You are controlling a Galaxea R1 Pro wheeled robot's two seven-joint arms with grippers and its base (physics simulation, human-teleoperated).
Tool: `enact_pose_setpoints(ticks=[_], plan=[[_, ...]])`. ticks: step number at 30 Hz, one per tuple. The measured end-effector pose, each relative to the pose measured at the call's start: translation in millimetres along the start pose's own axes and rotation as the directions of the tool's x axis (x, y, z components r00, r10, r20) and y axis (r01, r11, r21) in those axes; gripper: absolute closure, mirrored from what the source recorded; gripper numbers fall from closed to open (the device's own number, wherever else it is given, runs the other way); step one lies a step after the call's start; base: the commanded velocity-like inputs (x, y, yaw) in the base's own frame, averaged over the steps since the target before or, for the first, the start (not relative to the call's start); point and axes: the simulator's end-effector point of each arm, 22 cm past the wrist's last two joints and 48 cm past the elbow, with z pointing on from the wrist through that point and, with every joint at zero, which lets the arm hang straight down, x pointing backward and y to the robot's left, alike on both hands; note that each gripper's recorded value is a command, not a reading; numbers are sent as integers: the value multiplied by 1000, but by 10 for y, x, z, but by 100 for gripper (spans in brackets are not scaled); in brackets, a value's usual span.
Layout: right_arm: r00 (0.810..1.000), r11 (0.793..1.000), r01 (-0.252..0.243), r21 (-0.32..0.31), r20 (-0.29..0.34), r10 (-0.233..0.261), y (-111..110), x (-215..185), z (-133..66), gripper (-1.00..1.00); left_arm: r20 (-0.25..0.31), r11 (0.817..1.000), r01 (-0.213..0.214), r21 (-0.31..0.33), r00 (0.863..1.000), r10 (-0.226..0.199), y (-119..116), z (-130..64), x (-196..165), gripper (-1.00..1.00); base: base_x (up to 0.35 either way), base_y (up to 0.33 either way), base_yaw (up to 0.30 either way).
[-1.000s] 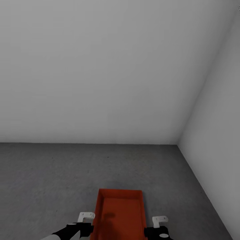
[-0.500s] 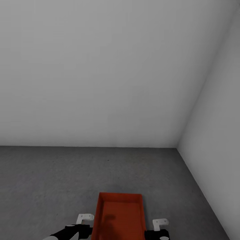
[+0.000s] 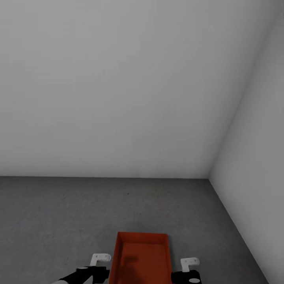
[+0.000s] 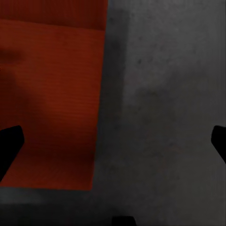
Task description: Move the two storage containers from the living room to the garage. In the garage, place one container on the floor and stack the other container on top of it (either order is fine).
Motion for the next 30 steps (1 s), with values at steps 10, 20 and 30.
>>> enact_pose_setpoints(ticks=[10, 20, 30], plan=[[1000, 1000, 0, -4, 3, 0, -5, -95, -157, -100, -25, 1000, 3, -10, 1000, -4, 75, -160, 157, -100, 0, 0, 0], [1000, 1000, 0, -4, 3, 0, -17, -170, -303, -100, -43, 999, 45, -20, 998, -45, 150, -313, 246, -100, 0, 0, 0], [1000, 1000, 2, -3, -5, -2, -33, -215, -445, -100, -45, 999, 46, -25, 998, -48, 189, -463, 203, -100, 0, 0, 0]])
